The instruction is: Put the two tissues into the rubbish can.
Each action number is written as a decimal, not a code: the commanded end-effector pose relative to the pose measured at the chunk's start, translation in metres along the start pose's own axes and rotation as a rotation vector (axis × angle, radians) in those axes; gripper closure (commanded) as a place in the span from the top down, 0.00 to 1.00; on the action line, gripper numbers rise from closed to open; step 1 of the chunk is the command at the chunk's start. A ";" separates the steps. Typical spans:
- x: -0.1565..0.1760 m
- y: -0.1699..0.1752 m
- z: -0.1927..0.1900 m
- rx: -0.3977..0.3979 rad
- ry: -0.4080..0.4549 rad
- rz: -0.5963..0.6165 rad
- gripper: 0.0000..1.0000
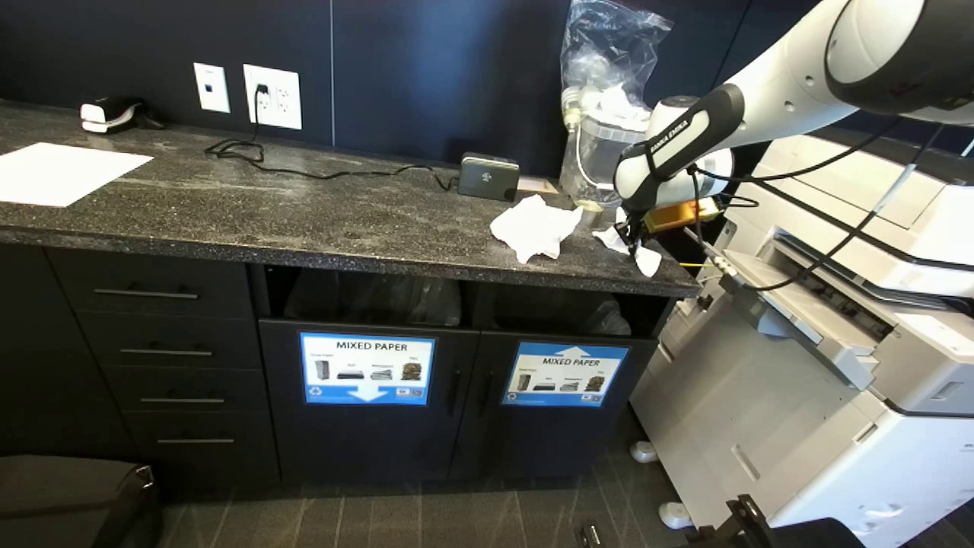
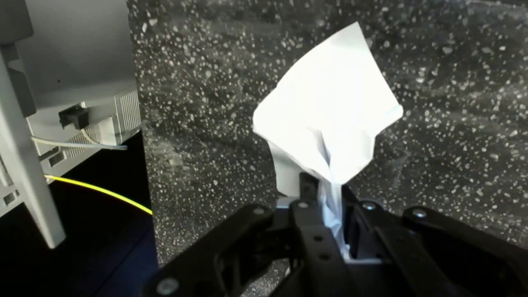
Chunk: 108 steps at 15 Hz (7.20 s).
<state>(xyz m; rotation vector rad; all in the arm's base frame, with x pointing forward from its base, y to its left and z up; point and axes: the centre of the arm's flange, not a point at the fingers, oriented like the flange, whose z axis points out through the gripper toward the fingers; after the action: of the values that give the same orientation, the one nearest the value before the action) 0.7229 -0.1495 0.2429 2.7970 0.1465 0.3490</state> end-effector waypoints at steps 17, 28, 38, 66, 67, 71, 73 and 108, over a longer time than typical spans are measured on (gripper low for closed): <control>-0.172 0.033 -0.114 0.334 -0.236 0.125 0.13; -0.293 -0.045 -0.148 0.360 -0.180 0.131 0.11; -0.313 -0.116 -0.115 0.312 -0.064 0.086 0.12; -0.332 -0.203 -0.029 0.312 0.383 0.238 0.11; -0.334 -0.204 -0.025 0.313 0.399 0.246 0.12; -0.341 -0.210 -0.011 0.304 0.474 0.269 0.12; -0.343 -0.215 -0.004 0.306 0.501 0.275 0.12; -0.188 -0.269 0.134 0.192 0.888 0.567 0.10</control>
<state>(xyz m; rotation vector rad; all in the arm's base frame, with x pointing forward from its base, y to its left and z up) 0.5462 0.0289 0.0014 2.6846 -0.4000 1.6165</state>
